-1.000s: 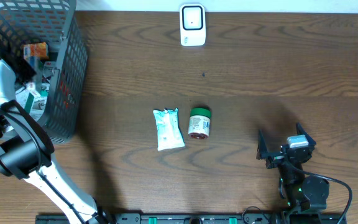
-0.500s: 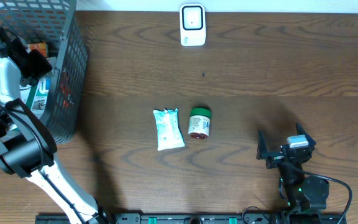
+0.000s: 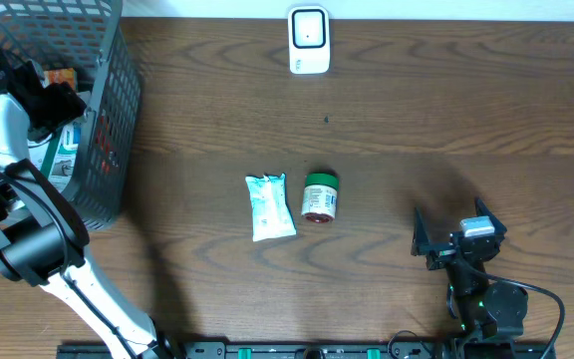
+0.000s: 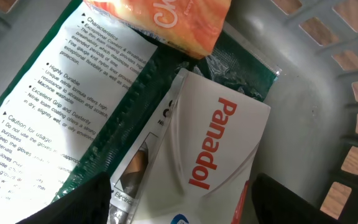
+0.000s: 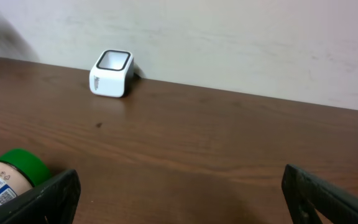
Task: Scan the item barcode
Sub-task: 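Position the left gripper over the white Panadol box and grasp it, then lift the Panadol box out of the basket toward the table center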
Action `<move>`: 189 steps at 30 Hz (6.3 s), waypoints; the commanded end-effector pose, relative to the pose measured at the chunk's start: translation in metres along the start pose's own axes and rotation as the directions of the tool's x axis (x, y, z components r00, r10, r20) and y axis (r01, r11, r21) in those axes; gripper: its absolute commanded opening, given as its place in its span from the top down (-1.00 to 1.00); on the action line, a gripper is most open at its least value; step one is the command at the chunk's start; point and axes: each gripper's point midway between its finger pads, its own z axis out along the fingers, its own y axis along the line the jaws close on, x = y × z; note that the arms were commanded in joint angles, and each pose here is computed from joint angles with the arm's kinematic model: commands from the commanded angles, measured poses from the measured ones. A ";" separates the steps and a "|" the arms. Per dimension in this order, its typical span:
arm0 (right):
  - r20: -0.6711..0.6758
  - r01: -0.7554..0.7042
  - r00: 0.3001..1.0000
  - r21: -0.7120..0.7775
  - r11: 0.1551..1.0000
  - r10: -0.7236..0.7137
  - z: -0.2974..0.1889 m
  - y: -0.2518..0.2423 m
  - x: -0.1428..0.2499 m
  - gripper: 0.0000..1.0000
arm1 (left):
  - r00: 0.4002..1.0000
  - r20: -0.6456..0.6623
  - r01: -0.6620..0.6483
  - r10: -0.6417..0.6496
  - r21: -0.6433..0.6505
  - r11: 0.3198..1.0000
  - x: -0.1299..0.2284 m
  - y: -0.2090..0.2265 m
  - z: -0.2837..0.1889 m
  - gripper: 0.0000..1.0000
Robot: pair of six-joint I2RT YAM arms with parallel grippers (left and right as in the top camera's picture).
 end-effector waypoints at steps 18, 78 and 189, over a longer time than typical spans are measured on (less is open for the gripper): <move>-0.001 -0.004 1.000 -0.001 1.000 0.004 0.000 0.000 0.000 -0.99 | 0.977 -0.208 0.109 -0.054 0.262 0.959 0.050 -0.005 0.027 -0.22; -0.001 -0.004 1.000 0.000 1.000 0.004 0.000 0.000 0.000 -0.98 | 0.987 -0.131 -0.040 0.097 0.381 0.924 0.050 -0.076 0.049 0.48; 0.000 -0.004 1.000 -0.001 1.000 0.004 0.000 0.000 0.000 -0.98 | 0.800 0.599 -0.157 0.013 0.188 0.970 -0.094 -0.048 -0.260 0.85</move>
